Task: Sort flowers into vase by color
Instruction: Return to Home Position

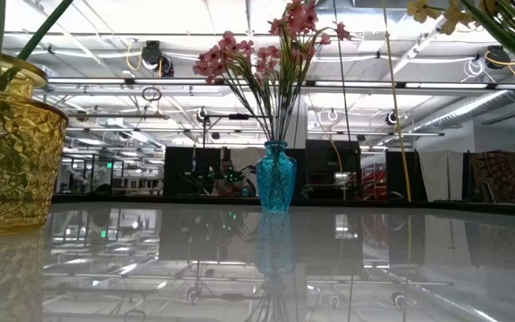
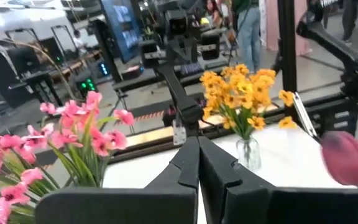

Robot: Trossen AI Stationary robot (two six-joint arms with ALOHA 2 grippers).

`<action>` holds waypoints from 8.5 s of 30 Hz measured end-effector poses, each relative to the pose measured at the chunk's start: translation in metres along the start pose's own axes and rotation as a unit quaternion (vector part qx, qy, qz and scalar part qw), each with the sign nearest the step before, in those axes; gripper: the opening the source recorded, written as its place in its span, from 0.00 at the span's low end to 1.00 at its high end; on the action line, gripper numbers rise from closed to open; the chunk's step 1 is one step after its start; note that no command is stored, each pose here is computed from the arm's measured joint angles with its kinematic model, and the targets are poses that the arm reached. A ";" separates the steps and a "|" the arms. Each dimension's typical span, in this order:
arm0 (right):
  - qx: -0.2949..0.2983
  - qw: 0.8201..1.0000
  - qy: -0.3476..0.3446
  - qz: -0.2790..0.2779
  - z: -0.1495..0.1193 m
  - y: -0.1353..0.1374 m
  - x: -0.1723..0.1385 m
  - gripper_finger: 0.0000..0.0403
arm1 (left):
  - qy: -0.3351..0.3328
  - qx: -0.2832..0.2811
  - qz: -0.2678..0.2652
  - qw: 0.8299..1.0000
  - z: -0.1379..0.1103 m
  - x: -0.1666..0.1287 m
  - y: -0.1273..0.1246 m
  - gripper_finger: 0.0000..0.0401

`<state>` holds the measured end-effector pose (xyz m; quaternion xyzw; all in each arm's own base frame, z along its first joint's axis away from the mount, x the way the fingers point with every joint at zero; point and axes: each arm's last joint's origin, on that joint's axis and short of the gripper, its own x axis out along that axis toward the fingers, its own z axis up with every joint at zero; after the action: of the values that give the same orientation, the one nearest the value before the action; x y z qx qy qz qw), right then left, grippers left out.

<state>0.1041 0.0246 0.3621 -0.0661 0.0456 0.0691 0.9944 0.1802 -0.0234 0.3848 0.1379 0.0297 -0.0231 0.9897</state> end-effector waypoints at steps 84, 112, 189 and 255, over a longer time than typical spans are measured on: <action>0.089 0.987 -0.093 -0.093 -0.183 0.017 0.014 0.00 | -0.048 -0.145 0.009 0.988 -0.215 -0.042 -0.037 0.00; 0.105 0.989 -0.047 -0.092 -0.192 0.018 0.015 0.00 | -0.041 -0.148 0.026 0.988 -0.220 -0.069 -0.040 0.00; 0.025 0.993 -0.061 -0.095 -0.192 0.002 0.009 0.00 | -0.026 -0.086 0.097 0.991 -0.219 -0.070 -0.036 0.01; 0.011 0.993 -0.059 -0.097 -0.192 0.002 0.009 0.00 | -0.032 -0.045 0.092 0.994 -0.218 -0.070 -0.036 0.05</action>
<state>0.0968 0.0008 0.1713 -0.0553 -0.0191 -0.0248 0.9980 0.0969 0.0045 0.1702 0.0941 -0.0138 0.0646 0.9934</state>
